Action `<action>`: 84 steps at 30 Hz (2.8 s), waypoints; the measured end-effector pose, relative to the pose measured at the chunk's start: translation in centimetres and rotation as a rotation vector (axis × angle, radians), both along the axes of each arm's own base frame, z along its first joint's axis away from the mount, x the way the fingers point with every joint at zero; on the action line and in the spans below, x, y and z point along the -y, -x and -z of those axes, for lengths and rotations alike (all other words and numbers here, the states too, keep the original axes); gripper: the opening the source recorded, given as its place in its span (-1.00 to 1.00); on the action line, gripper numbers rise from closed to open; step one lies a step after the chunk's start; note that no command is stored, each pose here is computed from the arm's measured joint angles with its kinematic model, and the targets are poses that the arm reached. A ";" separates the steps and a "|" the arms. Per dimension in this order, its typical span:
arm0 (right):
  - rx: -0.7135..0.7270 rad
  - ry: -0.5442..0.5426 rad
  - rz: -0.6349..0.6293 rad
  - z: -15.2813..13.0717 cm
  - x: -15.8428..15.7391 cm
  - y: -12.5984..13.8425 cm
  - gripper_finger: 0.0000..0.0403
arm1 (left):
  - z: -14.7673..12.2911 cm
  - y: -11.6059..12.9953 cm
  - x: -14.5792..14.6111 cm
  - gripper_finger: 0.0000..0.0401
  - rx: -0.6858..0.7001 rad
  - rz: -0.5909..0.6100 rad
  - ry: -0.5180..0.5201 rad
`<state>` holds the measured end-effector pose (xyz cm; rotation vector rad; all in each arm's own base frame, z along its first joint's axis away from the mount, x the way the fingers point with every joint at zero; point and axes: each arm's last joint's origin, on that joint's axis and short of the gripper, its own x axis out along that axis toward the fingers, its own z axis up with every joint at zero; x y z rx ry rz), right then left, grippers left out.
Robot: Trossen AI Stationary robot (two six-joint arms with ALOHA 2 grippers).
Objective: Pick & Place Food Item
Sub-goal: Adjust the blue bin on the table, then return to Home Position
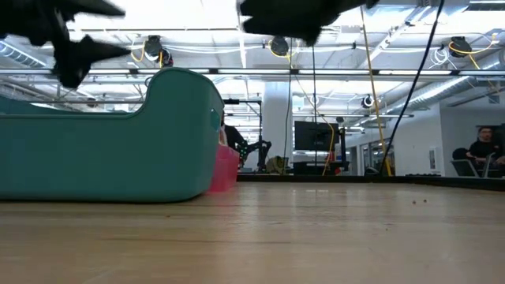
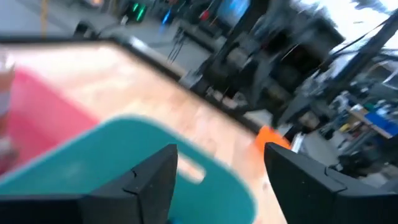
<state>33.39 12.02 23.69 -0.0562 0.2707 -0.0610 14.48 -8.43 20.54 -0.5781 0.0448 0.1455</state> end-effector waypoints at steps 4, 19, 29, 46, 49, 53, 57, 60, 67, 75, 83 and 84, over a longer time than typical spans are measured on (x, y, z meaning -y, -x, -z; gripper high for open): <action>0.024 -0.023 -0.096 1.8 1.5 -2.7 -0.12 | -1.5 0.2 -0.1 0.29 0.102 -0.003 -0.051; -0.361 0.004 -0.059 3.0 5.3 -8.3 -0.82 | -1.8 0.2 -0.2 0.21 0.119 -0.039 -0.133; -0.391 0.005 -0.055 1.5 5.2 -7.1 -0.95 | -1.8 0.2 -0.2 0.21 0.119 -0.039 -0.131; -0.331 -0.006 -0.043 -6.9 6.0 -1.1 -0.98 | -4.1 3.4 -1.6 0.21 0.198 -0.031 -0.180; -0.290 -0.030 -0.051 -9.2 6.1 1.7 -0.99 | -4.1 4.7 -2.6 0.21 0.167 -0.050 -0.210; -0.301 -0.101 -0.046 -10.7 6.1 6.1 -0.98 | -3.9 5.9 -3.6 0.21 0.152 -0.060 -0.205; -0.282 -0.203 -0.044 -9.9 6.0 10.1 -0.98 | -3.7 6.3 -3.9 0.21 0.137 -0.049 -0.235; -0.227 -0.261 -0.058 -8.3 6.0 12.2 -0.98 | -3.7 6.2 -3.9 0.21 0.142 -0.044 -0.209; -0.077 -0.366 -0.161 -3.9 6.3 15.6 -0.98 | -2.2 5.4 -2.9 0.21 0.096 0.074 -0.295; 0.046 -0.393 -0.191 -3.4 7.6 18.0 -0.98 | 1.4 4.2 -2.6 0.21 0.144 0.142 -0.291; 0.072 -0.371 -0.203 -3.7 7.7 18.5 -0.98 | 2.8 3.4 -4.0 0.21 0.129 0.126 -0.314; 0.071 -0.368 -0.204 -3.6 7.7 18.5 -0.98 | 2.7 3.3 -4.1 0.21 0.139 0.141 -0.336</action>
